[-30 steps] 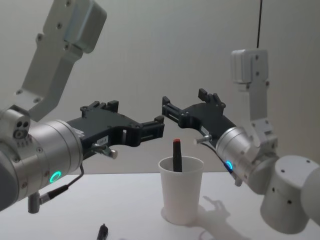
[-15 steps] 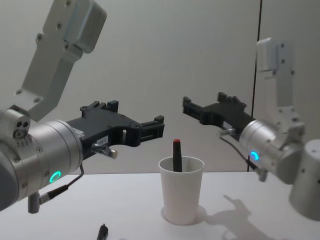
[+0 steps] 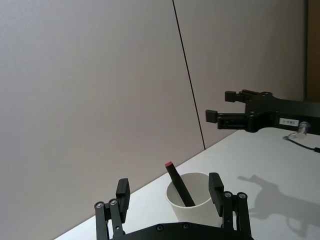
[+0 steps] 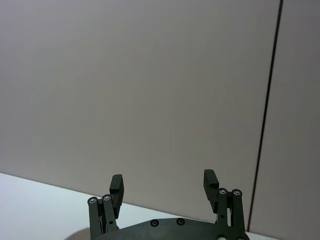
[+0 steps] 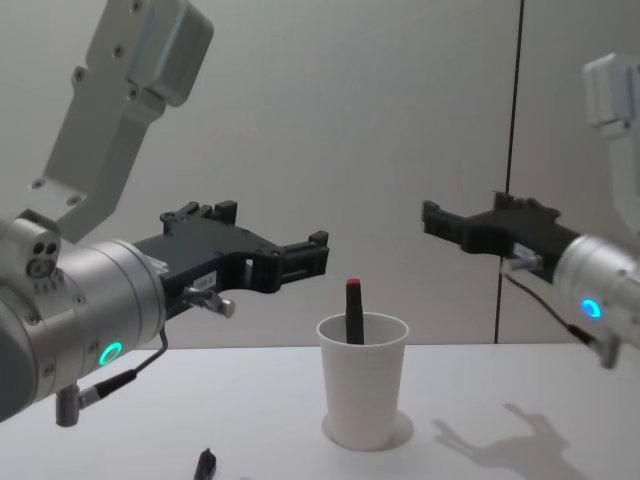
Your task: Place the pen into the pen holder.
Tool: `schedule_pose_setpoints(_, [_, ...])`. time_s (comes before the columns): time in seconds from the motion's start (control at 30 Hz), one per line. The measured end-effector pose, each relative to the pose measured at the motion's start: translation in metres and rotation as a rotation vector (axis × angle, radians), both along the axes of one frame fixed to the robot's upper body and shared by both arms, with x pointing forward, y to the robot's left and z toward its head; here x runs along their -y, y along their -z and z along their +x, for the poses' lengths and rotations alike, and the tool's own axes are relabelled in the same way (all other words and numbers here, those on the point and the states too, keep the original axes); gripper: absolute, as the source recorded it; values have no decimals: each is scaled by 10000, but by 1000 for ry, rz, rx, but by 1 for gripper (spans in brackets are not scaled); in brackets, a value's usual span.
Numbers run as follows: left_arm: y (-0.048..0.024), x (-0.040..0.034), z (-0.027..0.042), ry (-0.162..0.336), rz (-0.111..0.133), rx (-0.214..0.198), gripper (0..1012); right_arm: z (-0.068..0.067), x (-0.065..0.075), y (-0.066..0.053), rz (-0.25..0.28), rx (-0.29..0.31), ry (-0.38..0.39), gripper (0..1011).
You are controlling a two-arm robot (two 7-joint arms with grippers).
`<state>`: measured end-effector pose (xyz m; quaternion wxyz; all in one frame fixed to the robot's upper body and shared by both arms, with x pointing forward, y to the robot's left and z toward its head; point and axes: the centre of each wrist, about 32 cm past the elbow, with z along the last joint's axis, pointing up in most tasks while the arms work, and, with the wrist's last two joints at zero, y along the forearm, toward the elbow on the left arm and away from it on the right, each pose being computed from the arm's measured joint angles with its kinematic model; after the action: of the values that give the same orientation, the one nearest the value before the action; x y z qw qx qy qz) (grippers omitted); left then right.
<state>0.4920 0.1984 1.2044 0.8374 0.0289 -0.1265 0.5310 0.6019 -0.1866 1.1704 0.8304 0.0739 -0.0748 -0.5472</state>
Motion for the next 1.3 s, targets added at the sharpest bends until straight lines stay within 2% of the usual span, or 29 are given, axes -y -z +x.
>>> schedule_pose_setpoints(0.73, [0,0,0,0,0,0,1003,-561,540,-76,-102,-123,112,1001])
schedule_pose_setpoints(1.0, [0,0,0,0,0,0,1003,-729,701,-62,-139,-154,141,1002])
schedule_pose_setpoints(1.3, [0,0,0,0,0,0,1003,-878,817,-36,-174,-177,156,1002])
